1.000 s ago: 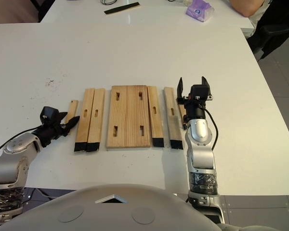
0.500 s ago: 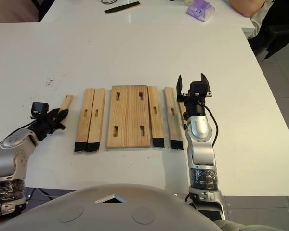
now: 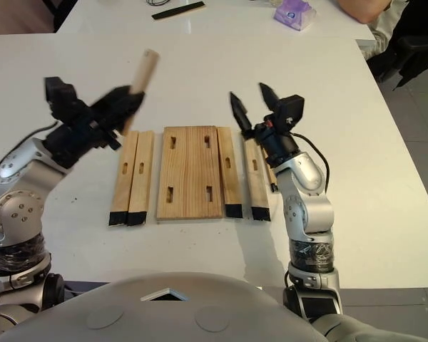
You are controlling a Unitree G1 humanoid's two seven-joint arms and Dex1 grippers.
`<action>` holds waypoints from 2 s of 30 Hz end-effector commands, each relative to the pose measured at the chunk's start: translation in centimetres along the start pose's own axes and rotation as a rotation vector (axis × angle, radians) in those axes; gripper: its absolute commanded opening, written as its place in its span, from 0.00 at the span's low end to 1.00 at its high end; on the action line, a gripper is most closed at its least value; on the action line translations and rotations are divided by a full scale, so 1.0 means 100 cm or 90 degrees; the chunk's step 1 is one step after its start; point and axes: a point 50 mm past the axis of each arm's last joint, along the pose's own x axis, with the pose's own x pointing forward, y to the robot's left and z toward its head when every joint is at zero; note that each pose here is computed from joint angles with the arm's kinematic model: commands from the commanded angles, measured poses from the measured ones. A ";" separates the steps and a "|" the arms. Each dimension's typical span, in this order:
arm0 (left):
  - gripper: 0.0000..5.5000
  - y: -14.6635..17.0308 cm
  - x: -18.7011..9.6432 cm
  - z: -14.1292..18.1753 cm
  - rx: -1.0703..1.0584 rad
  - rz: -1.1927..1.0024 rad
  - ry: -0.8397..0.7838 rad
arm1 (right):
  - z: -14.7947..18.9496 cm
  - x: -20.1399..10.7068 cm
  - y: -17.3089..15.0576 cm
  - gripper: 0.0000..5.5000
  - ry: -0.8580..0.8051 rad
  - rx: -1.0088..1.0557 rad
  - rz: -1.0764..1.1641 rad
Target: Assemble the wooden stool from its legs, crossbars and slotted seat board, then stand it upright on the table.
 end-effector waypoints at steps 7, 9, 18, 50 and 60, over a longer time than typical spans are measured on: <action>0.24 -0.036 0.016 0.007 -0.049 -0.206 0.022 | 0.072 -0.009 0.002 0.68 -0.035 0.242 0.345; 0.24 -0.043 0.021 0.003 -0.039 -0.217 0.031 | 0.070 -0.008 0.008 0.68 -0.025 0.277 0.374; 0.24 -0.038 0.024 -0.001 -0.023 -0.182 0.030 | 0.052 0.000 0.021 0.68 0.058 0.256 0.413; 0.43 -0.041 0.034 -0.010 -0.073 -0.163 0.044 | 0.025 -0.009 0.025 0.25 0.169 0.209 0.439; 0.66 -0.020 0.032 -0.026 -0.018 -0.036 0.090 | 0.044 -0.012 -0.023 0.24 0.193 -0.039 0.285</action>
